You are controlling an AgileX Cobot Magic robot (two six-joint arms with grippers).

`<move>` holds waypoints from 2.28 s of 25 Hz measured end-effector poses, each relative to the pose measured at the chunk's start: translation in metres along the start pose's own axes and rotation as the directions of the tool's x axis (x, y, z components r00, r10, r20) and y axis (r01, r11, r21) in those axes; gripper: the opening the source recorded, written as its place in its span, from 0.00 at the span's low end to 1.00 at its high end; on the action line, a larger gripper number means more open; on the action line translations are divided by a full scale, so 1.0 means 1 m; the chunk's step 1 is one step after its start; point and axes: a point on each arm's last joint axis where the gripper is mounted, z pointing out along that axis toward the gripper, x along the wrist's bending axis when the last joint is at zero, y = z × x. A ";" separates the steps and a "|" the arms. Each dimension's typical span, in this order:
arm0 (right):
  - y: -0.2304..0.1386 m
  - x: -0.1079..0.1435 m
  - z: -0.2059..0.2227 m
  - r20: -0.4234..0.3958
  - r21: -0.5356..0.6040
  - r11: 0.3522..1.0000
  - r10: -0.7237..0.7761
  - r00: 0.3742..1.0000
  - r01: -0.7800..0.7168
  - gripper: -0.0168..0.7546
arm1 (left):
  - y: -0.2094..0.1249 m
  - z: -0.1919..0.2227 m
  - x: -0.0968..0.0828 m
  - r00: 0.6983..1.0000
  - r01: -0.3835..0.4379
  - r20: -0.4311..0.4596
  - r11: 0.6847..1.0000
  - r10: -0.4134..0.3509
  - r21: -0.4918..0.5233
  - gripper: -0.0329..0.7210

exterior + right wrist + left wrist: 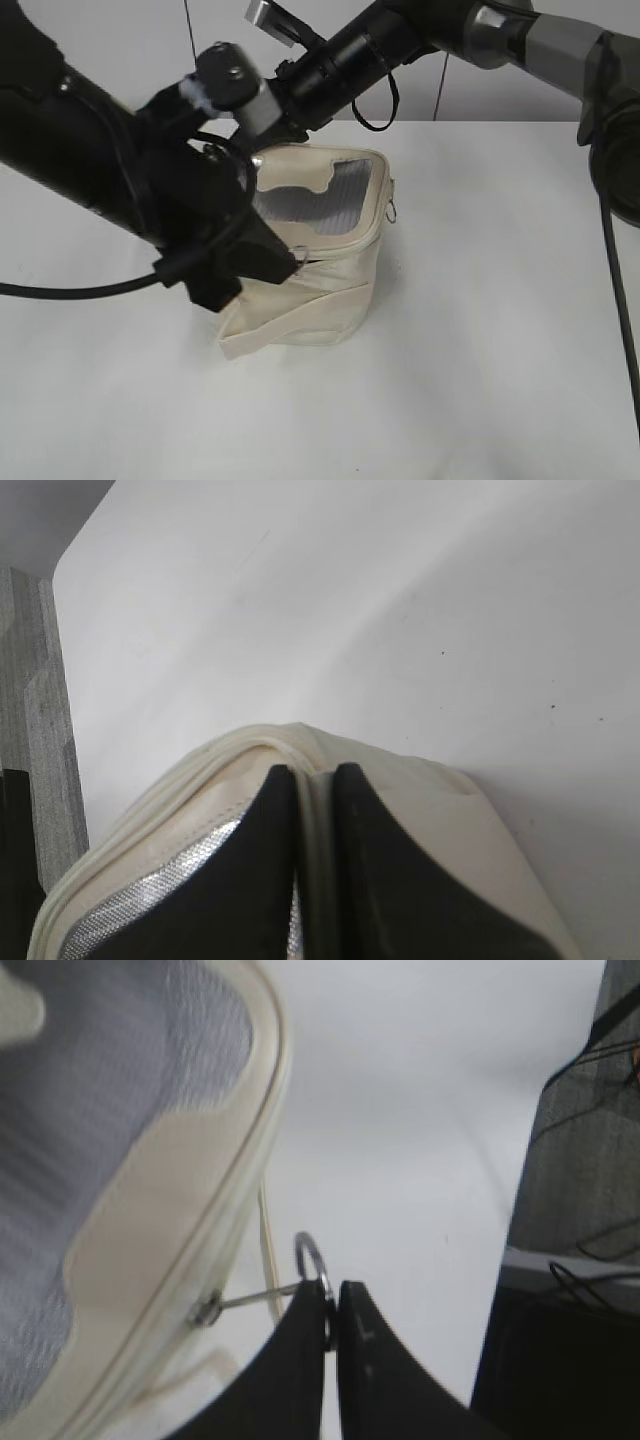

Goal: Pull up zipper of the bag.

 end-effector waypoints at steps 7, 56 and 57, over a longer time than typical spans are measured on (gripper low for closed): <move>0.000 -0.001 -0.001 0.001 0.001 1.000 0.001 1.000 -0.001 0.14 | 0.010 0.014 -0.012 1.000 -0.004 -0.013 1.000 0.003 -0.028 0.04; -0.215 0.019 -0.138 0.297 -0.433 0.890 0.288 0.910 -0.140 0.69 | 0.105 0.074 0.171 0.988 0.006 0.157 0.997 0.006 -0.074 0.64; -0.215 0.019 -0.138 0.297 -0.434 0.890 0.288 0.910 -0.140 0.69 | 0.105 0.074 0.171 0.988 0.015 0.157 0.997 -0.004 -0.072 0.64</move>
